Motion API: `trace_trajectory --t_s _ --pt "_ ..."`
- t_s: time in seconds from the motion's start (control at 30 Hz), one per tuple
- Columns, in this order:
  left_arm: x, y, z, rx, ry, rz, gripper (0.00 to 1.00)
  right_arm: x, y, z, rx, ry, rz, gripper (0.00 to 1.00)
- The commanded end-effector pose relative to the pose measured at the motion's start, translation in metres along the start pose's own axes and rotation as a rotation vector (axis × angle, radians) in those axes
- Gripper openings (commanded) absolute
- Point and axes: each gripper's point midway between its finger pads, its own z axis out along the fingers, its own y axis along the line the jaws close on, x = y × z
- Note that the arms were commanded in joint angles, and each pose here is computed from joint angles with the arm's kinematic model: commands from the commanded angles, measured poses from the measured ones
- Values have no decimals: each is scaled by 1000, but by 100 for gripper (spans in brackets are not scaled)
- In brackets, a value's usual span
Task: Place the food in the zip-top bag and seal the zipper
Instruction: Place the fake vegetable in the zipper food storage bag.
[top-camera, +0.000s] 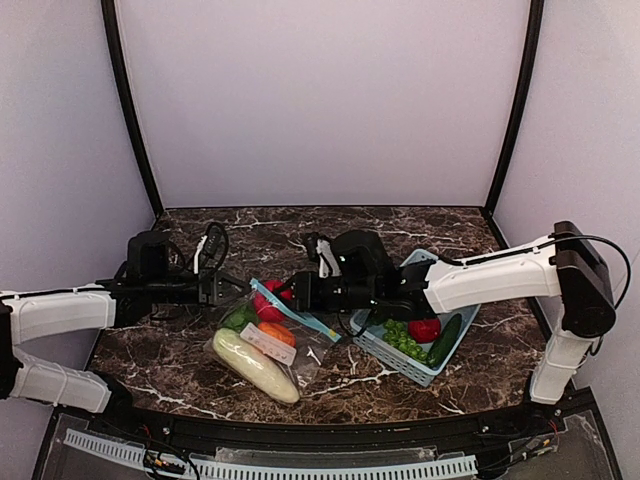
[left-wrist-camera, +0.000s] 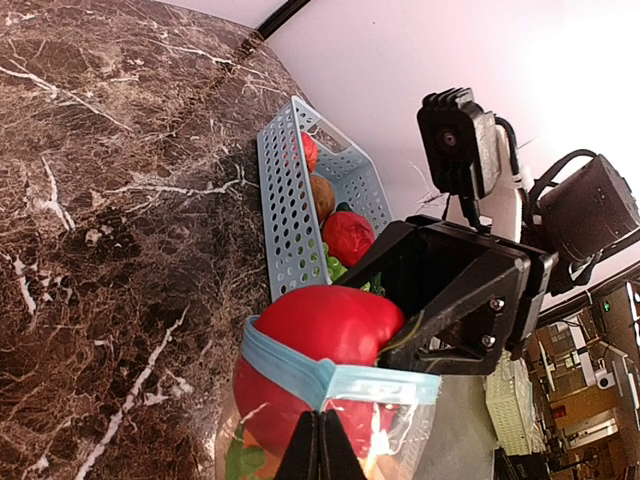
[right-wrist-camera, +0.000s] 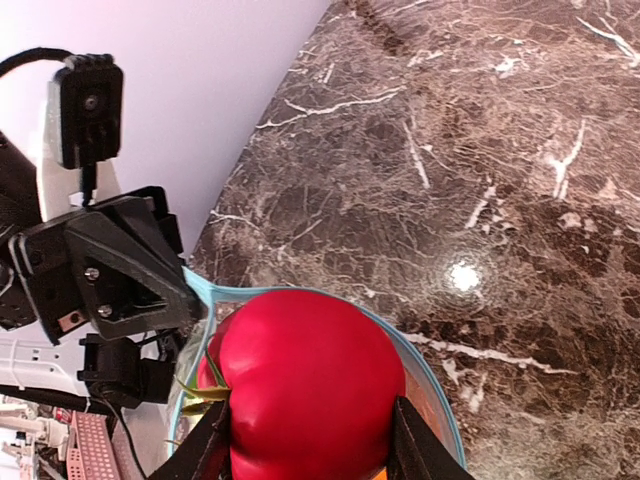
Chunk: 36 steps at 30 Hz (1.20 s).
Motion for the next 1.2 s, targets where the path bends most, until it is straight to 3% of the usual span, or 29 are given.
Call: trace_trajectory --t_s 0.0,0.3,0.9,1.17 --pt "6 -3 -3 12 23 -6 1 -14 33 -2 -164 -42 6 7" --pt "-6 -15 -7 38 -20 1 1 -3 39 15 -189 13 2 7" --pt "-17 -13 -10 -6 -70 14 1 35 -3 10 25 128 -75 4" --pt "-10 -11 -7 7 -36 0 1 21 21 15 -56 94 -68 4"
